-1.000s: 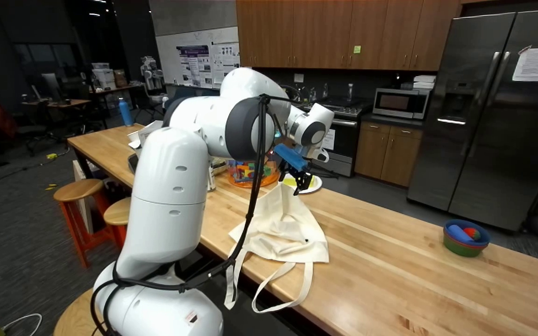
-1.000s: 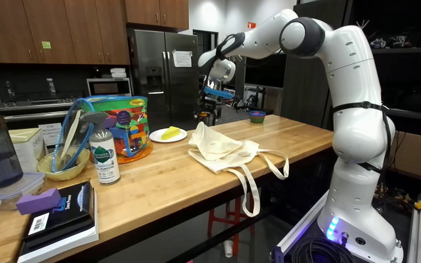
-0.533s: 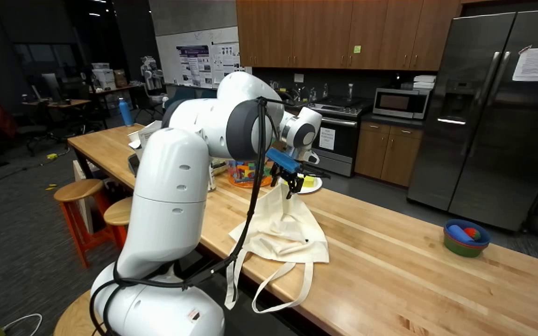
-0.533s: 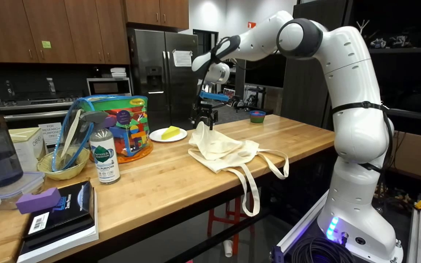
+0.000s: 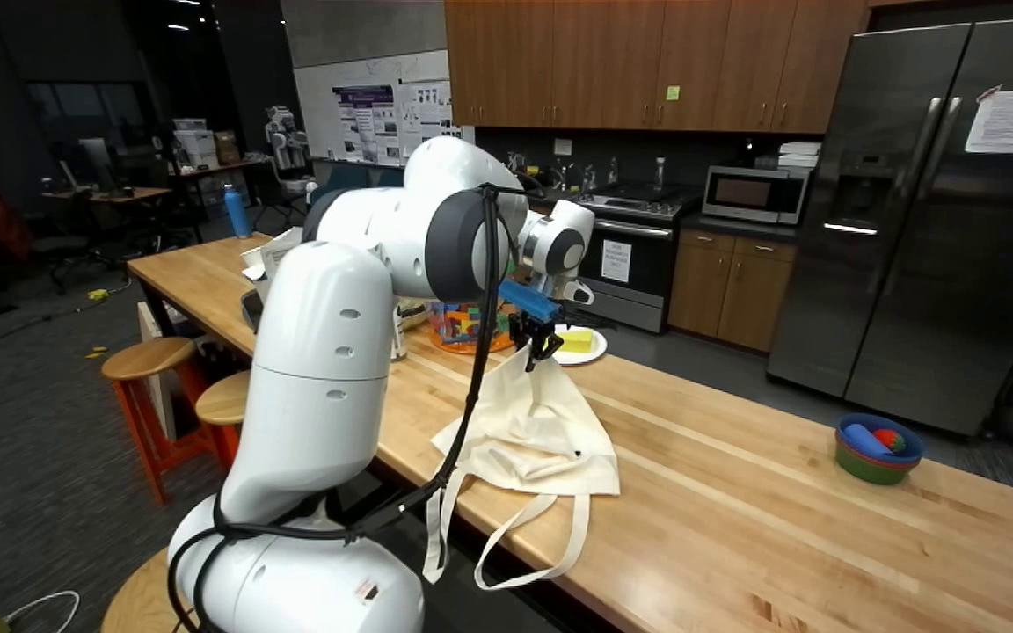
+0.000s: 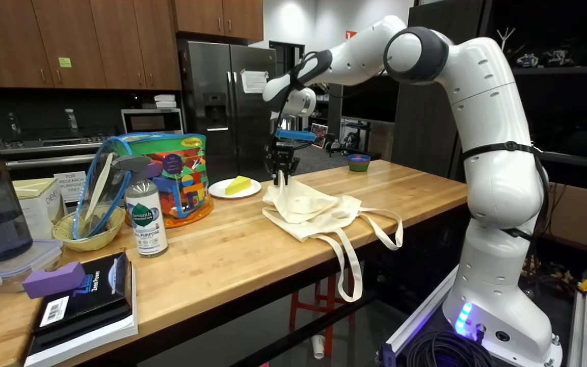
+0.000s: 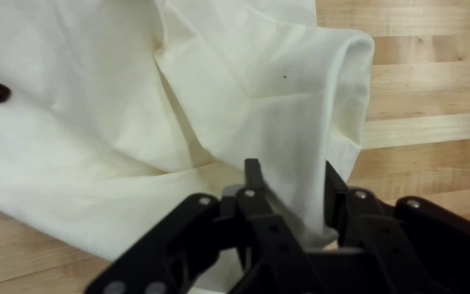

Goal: Unfold the bag

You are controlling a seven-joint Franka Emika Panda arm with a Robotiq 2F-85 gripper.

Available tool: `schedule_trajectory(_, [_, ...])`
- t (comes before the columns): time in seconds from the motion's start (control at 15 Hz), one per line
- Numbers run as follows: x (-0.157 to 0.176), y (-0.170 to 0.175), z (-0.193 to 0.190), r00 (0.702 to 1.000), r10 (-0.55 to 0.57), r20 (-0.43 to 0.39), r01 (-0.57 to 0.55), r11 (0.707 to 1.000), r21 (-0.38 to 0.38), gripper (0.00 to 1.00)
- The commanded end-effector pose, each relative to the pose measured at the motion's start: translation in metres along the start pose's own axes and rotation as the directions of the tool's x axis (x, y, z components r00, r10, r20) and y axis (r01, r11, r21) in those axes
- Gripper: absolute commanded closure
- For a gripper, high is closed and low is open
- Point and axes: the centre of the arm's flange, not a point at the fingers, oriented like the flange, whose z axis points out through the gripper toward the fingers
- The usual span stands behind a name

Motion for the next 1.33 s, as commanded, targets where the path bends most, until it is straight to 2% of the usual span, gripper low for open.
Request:
schedule_trajectory(0.0, [0.02,0.009,-0.015,0.999,0.045,-0.001,-0.045,0.999,0.002,0.94])
schedule_trajectory(0.07, [0.024,0.014,-0.018,0.998,0.055,-0.004,-0.055,0.998,0.006,0.99])
schedule_trajectory(0.13, [0.029,0.02,-0.021,0.998,0.066,-0.005,-0.066,0.998,0.011,1.0])
schedule_trajectory(0.8, [0.089,0.111,-0.07,0.98,0.197,0.007,-0.197,0.98,0.036,0.99])
schedule_trajectory(1.27, [0.138,0.199,-0.091,0.953,0.301,0.032,-0.302,0.951,0.066,0.99])
